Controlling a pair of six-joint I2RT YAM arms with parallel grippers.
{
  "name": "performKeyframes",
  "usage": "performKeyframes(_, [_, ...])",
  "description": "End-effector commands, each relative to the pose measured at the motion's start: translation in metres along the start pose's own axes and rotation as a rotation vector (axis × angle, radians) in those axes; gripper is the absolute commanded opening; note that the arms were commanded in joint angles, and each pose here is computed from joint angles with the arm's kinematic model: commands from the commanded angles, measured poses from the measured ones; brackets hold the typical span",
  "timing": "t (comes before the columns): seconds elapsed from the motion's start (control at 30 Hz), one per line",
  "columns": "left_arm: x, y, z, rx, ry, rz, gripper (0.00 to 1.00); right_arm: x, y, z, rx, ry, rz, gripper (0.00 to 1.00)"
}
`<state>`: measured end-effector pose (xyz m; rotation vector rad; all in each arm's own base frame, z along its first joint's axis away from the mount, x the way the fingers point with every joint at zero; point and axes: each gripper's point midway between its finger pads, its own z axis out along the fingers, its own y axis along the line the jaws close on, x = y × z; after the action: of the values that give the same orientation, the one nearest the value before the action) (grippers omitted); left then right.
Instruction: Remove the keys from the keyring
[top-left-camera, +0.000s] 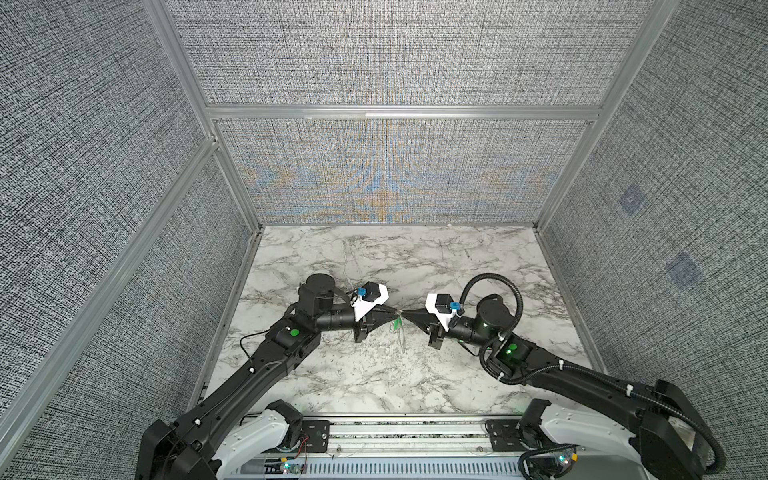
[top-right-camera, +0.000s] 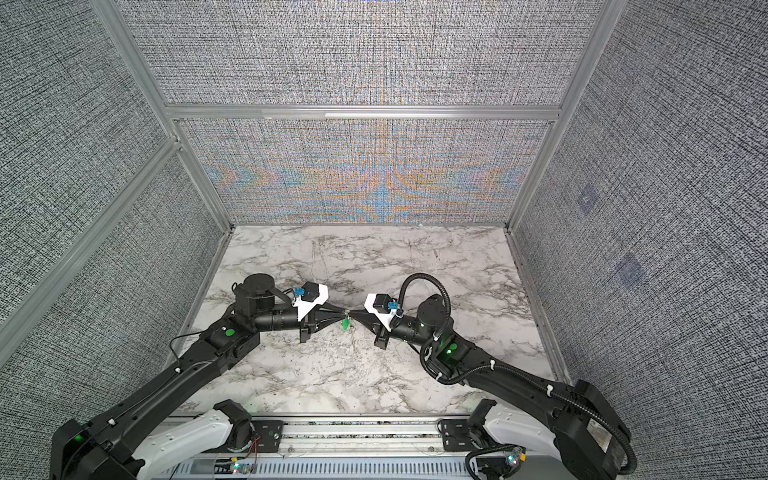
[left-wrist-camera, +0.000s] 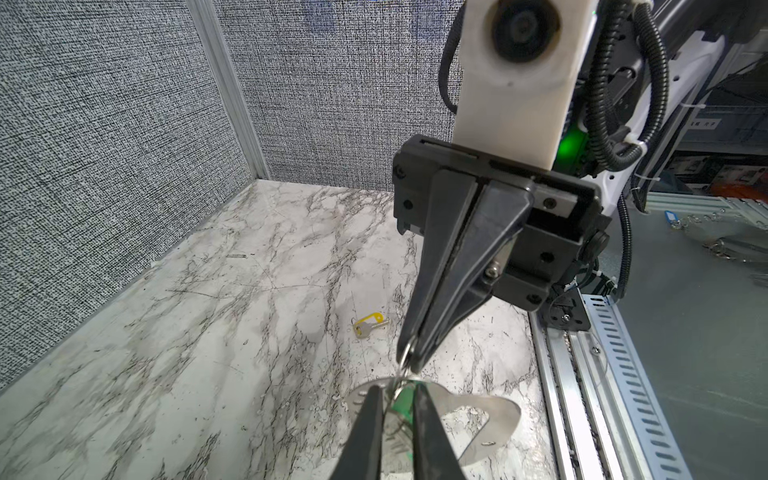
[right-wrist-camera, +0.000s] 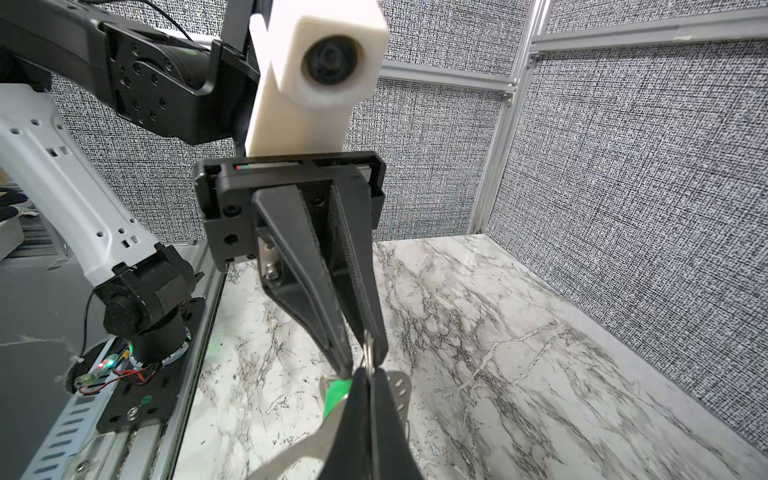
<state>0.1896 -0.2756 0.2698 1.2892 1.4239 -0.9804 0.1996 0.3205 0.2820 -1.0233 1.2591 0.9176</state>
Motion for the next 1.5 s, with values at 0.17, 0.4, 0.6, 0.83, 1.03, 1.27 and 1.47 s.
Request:
performKeyframes(0.17, [-0.012,-0.005,-0.002,0.025,-0.05,0.052,0.05,-0.015,0.003,0.002,-0.022,-0.051,-0.014,0.0])
performKeyframes(0.4, [-0.013,-0.005,-0.004,0.018,-0.034,0.053,0.0,-0.017,-0.003,-0.001,0.017,-0.059,-0.008,0.0])
performKeyframes(0.6, [-0.002,0.011,-0.002,-0.041,0.108,0.017,0.0,-0.01,-0.029,-0.013,0.195,0.038,-0.047,0.3])
performKeyframes(0.83, [0.014,0.024,0.001,-0.091,0.318,0.002,0.0,-0.007,-0.035,-0.022,0.243,0.149,-0.103,0.3])
performKeyframes(1.03, [0.009,0.025,0.008,-0.082,0.376,0.006,0.0,-0.004,-0.027,-0.009,0.18,0.173,-0.085,0.28])
performKeyframes(1.27, [0.007,0.022,0.01,-0.065,0.392,0.023,0.0,0.004,-0.023,0.001,0.14,0.181,-0.044,0.21])
performKeyframes(1.47, [0.005,0.018,0.01,-0.048,0.384,0.036,0.0,0.005,-0.024,0.002,0.139,0.168,-0.026,0.16])
